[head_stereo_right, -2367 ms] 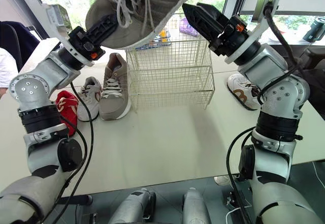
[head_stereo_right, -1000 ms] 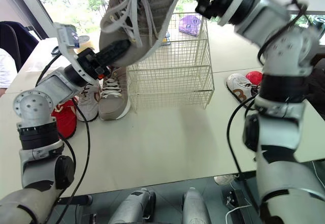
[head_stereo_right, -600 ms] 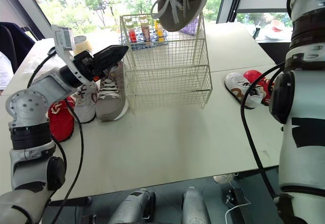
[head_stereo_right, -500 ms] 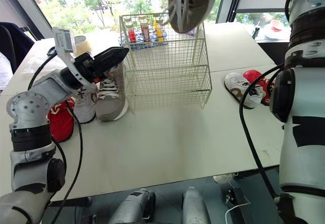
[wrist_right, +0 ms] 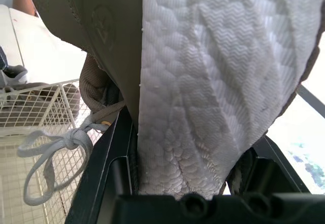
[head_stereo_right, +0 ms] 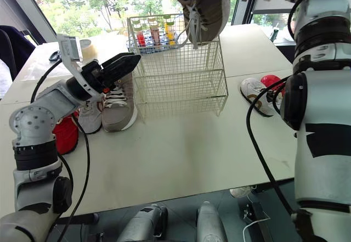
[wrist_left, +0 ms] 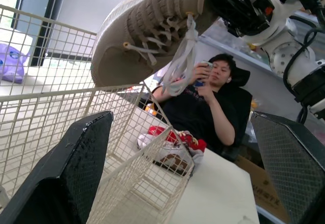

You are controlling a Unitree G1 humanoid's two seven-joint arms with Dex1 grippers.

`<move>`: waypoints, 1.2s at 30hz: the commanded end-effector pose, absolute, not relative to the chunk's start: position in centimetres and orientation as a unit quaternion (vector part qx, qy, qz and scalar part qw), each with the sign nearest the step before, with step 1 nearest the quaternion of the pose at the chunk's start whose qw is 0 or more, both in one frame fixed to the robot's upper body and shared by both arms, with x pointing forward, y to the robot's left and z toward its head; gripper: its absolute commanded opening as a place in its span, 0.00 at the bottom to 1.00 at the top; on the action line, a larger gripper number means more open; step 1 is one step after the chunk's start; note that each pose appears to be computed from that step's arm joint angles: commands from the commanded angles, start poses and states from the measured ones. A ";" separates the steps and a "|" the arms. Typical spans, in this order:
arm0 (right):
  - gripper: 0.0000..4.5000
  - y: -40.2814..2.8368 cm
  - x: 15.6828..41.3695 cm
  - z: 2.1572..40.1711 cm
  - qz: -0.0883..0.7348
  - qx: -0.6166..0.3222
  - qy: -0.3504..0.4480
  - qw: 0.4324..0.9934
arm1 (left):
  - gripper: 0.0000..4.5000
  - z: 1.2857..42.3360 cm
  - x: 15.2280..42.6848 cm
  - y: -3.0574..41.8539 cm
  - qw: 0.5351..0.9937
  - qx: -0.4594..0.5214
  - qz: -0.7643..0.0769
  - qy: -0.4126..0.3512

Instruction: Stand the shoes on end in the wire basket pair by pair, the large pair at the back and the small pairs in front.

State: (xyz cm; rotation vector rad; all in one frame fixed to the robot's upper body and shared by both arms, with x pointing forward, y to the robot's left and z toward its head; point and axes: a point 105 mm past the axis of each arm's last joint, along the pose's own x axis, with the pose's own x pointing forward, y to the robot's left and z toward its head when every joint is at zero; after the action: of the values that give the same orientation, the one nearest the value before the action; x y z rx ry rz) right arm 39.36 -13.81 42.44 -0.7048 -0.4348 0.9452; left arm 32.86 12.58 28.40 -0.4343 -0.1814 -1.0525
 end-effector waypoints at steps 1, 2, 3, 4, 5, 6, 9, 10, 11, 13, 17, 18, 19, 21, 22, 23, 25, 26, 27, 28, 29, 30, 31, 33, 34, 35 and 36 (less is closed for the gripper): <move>0.38 -13.3 39.1 43.2 0.439 -0.332 -0.220 0.806 | 0.99 29.8 32.0 12.9 0.835 -0.197 -0.500 -0.119; 0.38 -13.1 39.2 43.0 0.445 -0.332 -0.214 0.804 | 0.99 29.9 31.9 12.9 0.836 -0.196 -0.499 -0.119; 0.38 -12.9 39.3 42.5 0.453 -0.337 -0.201 0.801 | 0.99 29.9 31.9 13.1 0.838 -0.191 -0.498 -0.118; 0.38 -12.8 39.4 42.1 0.458 -0.341 -0.191 0.798 | 0.99 29.9 31.8 13.2 0.839 -0.188 -0.497 -0.117; 0.38 -12.7 39.5 41.5 0.466 -0.344 -0.176 0.796 | 0.99 30.0 31.8 13.4 0.840 -0.186 -0.495 -0.117; 0.38 -12.7 39.6 41.1 0.468 -0.346 -0.166 0.796 | 0.99 30.2 31.8 13.5 0.842 -0.185 -0.493 -0.118; 0.38 -12.8 40.3 40.3 0.458 -0.343 -0.152 0.806 | 0.99 30.5 31.8 13.6 0.843 -0.183 -0.491 -0.121; 0.38 -12.9 40.6 40.1 0.451 -0.342 -0.148 0.811 | 0.99 30.5 31.8 13.5 0.843 -0.182 -0.491 -0.121; 0.38 -13.0 40.9 39.8 0.444 -0.340 -0.145 0.816 | 0.99 30.6 31.8 13.4 0.843 -0.181 -0.492 -0.122; 0.49 -13.3 41.5 39.5 0.426 -0.317 -0.142 0.835 | 1.00 30.6 31.9 13.2 0.843 -0.180 -0.493 -0.121; 0.92 -14.0 42.1 39.3 0.407 -0.278 -0.151 0.857 | 1.00 30.5 31.9 13.1 0.843 -0.180 -0.494 -0.117; 0.97 -14.1 42.1 39.4 0.403 -0.271 -0.154 0.861 | 1.00 30.5 31.9 13.1 0.842 -0.180 -0.495 -0.116; 0.97 -14.4 42.3 39.4 0.395 -0.262 -0.157 0.866 | 1.00 30.5 31.9 13.0 0.842 -0.180 -0.496 -0.115; 0.97 -15.3 42.6 39.7 0.368 -0.233 -0.171 0.884 | 1.00 30.4 32.0 12.8 0.841 -0.181 -0.497 -0.113; 0.97 -15.7 42.7 39.7 0.361 -0.214 -0.178 0.890 | 1.00 30.4 32.0 12.7 0.840 -0.184 -0.499 -0.111; 0.97 -16.2 42.8 39.8 0.349 -0.195 -0.184 0.898 | 1.00 30.4 32.0 12.5 0.839 -0.185 -0.500 -0.110; 0.97 -17.0 42.9 40.3 0.334 -0.136 -0.205 0.910 | 1.00 30.1 32.0 12.1 0.836 -0.185 -0.506 -0.106; 0.97 -17.3 43.0 40.6 0.328 -0.109 -0.214 0.914 | 1.00 30.0 32.0 12.0 0.834 -0.187 -0.508 -0.104; 0.97 -17.7 43.1 41.0 0.310 -0.076 -0.225 0.920 | 1.00 29.9 32.0 11.9 0.833 -0.188 -0.510 -0.102; 0.97 -17.8 43.2 41.3 0.303 -0.044 -0.233 0.923 | 1.00 29.9 32.1 11.7 0.831 -0.191 -0.513 -0.100; 0.97 -18.0 43.3 41.5 0.292 -0.022 -0.237 0.926 | 1.00 29.9 32.1 11.5 0.829 -0.192 -0.516 -0.099; 0.97 -18.0 43.4 41.6 0.286 -0.009 -0.239 0.928 | 1.00 29.9 32.1 11.3 0.828 -0.193 -0.517 -0.099; 0.97 -18.0 43.5 41.6 0.284 0.003 -0.238 0.929 | 1.00 29.9 32.1 11.1 0.826 -0.192 -0.521 -0.098; 0.97 -17.8 43.4 41.4 0.287 0.005 -0.239 0.928 | 1.00 29.9 32.2 10.9 0.825 -0.191 -0.523 -0.097; 0.97 -17.7 43.2 41.3 0.290 0.003 -0.240 0.926 | 1.00 29.9 32.3 10.8 0.825 -0.191 -0.524 -0.097; 0.97 -17.6 43.0 41.2 0.292 -0.001 -0.244 0.925 | 1.00 29.9 32.3 10.8 0.825 -0.191 -0.524 -0.096; 0.97 -17.5 42.7 41.2 0.291 -0.005 -0.249 0.924 | 1.00 29.9 32.3 10.8 0.825 -0.190 -0.524 -0.096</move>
State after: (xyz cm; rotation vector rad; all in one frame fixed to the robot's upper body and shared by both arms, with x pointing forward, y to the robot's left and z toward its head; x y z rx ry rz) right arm 44.01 -17.73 38.97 -0.0033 -0.4232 0.5878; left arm 32.79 10.87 28.39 -0.4244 -0.1496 -1.0866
